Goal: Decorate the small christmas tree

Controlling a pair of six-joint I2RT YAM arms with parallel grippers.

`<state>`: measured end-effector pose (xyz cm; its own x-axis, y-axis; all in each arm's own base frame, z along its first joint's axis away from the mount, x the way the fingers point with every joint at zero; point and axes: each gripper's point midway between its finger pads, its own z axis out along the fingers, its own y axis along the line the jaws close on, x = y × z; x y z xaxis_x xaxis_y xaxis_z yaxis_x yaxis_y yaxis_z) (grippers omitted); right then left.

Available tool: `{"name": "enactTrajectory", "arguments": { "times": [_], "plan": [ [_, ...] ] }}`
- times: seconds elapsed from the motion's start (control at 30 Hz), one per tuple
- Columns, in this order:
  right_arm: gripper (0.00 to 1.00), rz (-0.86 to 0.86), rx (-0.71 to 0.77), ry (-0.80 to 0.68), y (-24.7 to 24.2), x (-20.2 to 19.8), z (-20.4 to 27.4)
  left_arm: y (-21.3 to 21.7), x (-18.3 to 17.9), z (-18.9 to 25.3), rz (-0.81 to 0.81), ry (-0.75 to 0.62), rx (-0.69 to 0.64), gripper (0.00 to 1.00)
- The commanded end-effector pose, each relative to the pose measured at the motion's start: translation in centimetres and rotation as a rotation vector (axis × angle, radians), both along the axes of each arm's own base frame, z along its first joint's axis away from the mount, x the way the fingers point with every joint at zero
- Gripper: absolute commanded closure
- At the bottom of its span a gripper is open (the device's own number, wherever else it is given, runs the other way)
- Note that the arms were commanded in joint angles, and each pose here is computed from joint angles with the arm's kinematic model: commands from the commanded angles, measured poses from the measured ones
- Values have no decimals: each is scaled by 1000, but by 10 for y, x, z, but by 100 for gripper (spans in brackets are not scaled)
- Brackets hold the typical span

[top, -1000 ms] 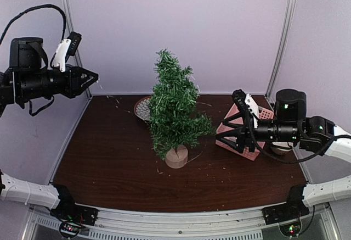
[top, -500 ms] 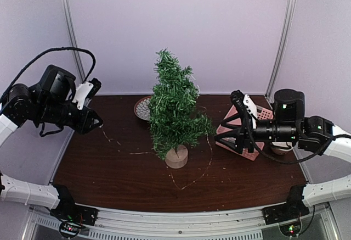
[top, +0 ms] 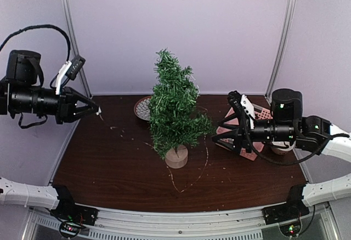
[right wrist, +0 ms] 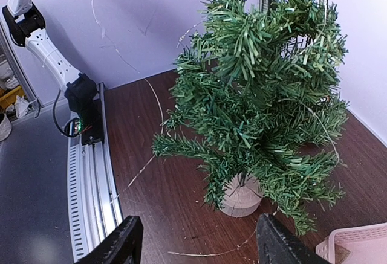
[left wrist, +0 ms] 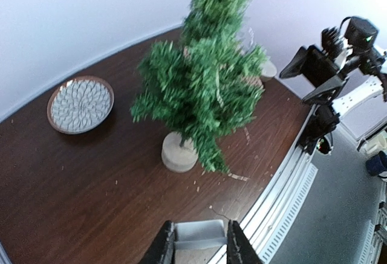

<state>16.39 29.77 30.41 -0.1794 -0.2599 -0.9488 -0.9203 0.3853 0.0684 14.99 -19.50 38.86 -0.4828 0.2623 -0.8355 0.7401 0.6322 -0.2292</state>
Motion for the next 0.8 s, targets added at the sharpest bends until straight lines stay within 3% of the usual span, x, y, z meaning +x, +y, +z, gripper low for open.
{"name": "enactTrajectory", "arguments": {
  "times": [0.0, 0.3, 0.47, 0.57, 0.7, 0.77],
  "plan": [
    [32, 33, 28, -28, 2, -6, 10, -24, -5, 66, -139, -145, -128, 86],
    [31, 134, 56, 70, 20, -20, -2, -26, -6, 84, -147, -176, -174, 86],
    [30, 138, 50, 46, 23, -19, -2, -10, -6, 123, -78, -289, -257, 87],
    [24, 196, 53, 55, 29, -27, -1, -7, 1, 144, -39, -329, -268, 87],
    [9, 282, 78, 54, 41, -43, 2, -11, 14, 159, -8, -355, -273, 87],
    [8, 313, 58, 18, 47, -48, 0, -15, 19, 163, -3, -365, -270, 86]
  ]
}}
